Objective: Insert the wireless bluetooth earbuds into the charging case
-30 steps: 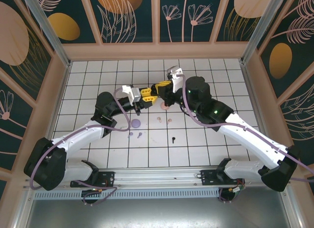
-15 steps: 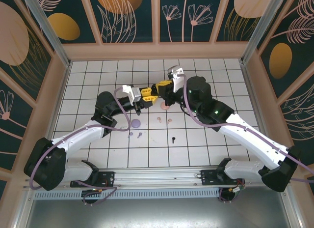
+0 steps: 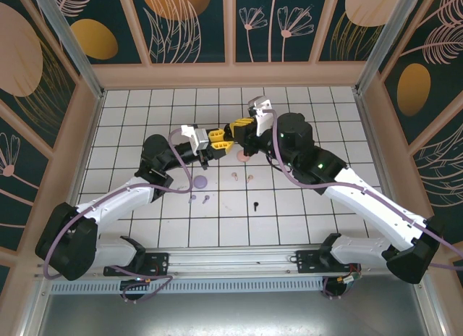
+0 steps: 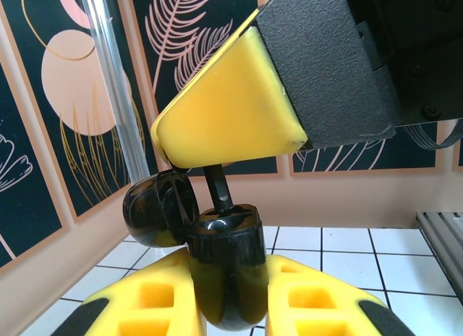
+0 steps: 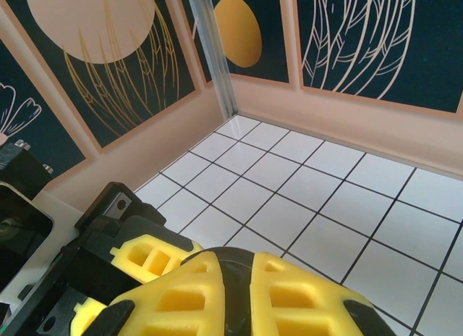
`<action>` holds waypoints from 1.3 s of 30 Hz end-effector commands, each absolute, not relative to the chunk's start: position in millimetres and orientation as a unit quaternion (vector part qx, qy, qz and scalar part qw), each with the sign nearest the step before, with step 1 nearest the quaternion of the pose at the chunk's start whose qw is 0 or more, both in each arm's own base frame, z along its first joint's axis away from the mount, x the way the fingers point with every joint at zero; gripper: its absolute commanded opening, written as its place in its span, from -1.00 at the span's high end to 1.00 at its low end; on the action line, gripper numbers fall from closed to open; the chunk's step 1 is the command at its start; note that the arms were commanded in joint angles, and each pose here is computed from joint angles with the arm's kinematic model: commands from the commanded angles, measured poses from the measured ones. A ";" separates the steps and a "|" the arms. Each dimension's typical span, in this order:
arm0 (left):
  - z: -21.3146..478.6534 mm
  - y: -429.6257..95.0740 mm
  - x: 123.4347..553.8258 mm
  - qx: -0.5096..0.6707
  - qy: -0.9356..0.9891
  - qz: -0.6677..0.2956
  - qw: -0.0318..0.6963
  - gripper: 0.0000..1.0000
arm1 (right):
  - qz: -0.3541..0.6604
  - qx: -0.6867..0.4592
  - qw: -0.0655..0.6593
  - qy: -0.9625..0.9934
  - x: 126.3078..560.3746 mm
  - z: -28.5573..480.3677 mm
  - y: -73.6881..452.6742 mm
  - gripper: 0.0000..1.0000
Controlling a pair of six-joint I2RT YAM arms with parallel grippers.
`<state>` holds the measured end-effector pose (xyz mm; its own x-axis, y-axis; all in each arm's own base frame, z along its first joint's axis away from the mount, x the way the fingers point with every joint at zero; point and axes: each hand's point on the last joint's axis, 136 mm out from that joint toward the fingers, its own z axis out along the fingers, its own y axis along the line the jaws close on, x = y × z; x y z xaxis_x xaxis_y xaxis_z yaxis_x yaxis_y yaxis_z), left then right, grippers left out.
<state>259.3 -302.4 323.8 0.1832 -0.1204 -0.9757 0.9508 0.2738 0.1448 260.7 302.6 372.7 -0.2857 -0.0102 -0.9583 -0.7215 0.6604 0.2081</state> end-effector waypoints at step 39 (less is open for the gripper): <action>349.2 -303.9 254.5 0.425 0.448 -0.434 0.655 1.00 | 0.325 -0.242 0.521 0.751 258.1 364.3 308.6 -0.08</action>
<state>262.9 -303.5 317.6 0.1309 -0.1132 -0.9849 0.9560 0.2775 0.0952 253.9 310.8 352.8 -0.3318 -0.0342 -0.9427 -0.7252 0.6483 0.2318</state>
